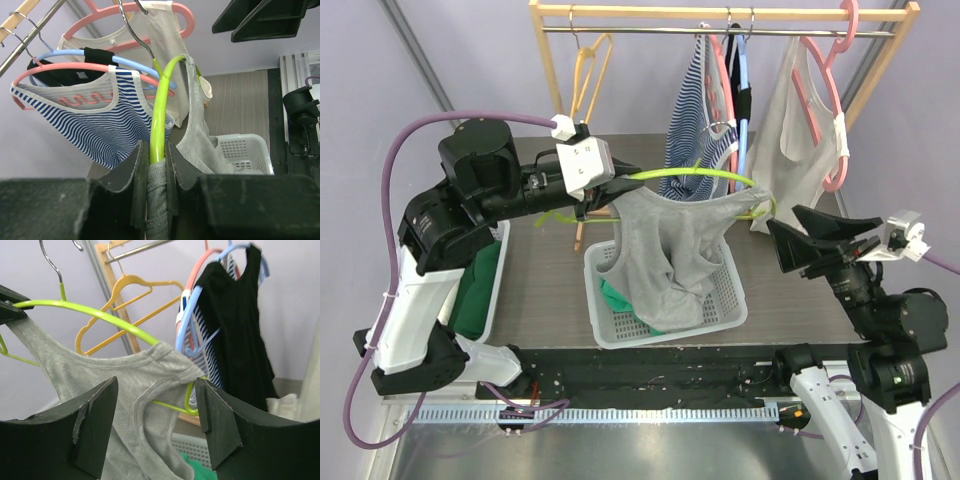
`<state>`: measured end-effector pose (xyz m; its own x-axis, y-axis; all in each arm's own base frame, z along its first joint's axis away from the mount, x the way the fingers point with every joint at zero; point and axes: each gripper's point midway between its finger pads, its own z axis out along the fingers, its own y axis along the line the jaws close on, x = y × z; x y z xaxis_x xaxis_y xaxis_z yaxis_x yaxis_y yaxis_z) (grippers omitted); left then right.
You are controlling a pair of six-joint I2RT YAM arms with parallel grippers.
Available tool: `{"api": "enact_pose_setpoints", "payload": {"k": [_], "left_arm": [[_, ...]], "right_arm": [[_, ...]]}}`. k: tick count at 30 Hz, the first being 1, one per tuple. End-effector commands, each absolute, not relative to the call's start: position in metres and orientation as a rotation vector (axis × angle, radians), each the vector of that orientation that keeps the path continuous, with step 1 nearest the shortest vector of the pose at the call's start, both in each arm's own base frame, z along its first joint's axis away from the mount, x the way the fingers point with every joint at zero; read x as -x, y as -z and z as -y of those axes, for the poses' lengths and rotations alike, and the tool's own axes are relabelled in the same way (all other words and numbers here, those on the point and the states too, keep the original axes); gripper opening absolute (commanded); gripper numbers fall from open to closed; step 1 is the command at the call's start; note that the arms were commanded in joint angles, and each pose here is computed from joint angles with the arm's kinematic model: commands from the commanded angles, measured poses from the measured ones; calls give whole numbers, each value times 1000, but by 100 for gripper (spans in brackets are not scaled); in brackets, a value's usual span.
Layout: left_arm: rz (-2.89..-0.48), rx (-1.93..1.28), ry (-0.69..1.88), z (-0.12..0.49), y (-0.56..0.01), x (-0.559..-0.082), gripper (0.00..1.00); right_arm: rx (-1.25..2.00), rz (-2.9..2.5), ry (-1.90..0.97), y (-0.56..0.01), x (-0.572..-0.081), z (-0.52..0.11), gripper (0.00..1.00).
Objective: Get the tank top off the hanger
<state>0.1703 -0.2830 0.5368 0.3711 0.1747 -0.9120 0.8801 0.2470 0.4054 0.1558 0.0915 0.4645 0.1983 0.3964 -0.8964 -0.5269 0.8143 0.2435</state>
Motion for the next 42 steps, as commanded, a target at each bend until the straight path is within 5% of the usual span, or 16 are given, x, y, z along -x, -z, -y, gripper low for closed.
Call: {"api": "enact_pose_setpoints", "payload": {"k": [1,23,36,42], "left_arm": [[-1016,-1213,635,279,-563,-167,0],[-1008,-1226,652,278,-568,-161,0],[-1013,-1246,648,278,-563,-160,0],[-1011,-1250,629,275,-562,-161,0]], "right_arm": [[84,-1203,-875,-458,-165,-114,69],[24,-1144,-1145,-447,-198,-140,63],[8,-1113,-1053,-471,-189,-126,9],[-262,-1153,-851,-455,-203,-79,1]]}}
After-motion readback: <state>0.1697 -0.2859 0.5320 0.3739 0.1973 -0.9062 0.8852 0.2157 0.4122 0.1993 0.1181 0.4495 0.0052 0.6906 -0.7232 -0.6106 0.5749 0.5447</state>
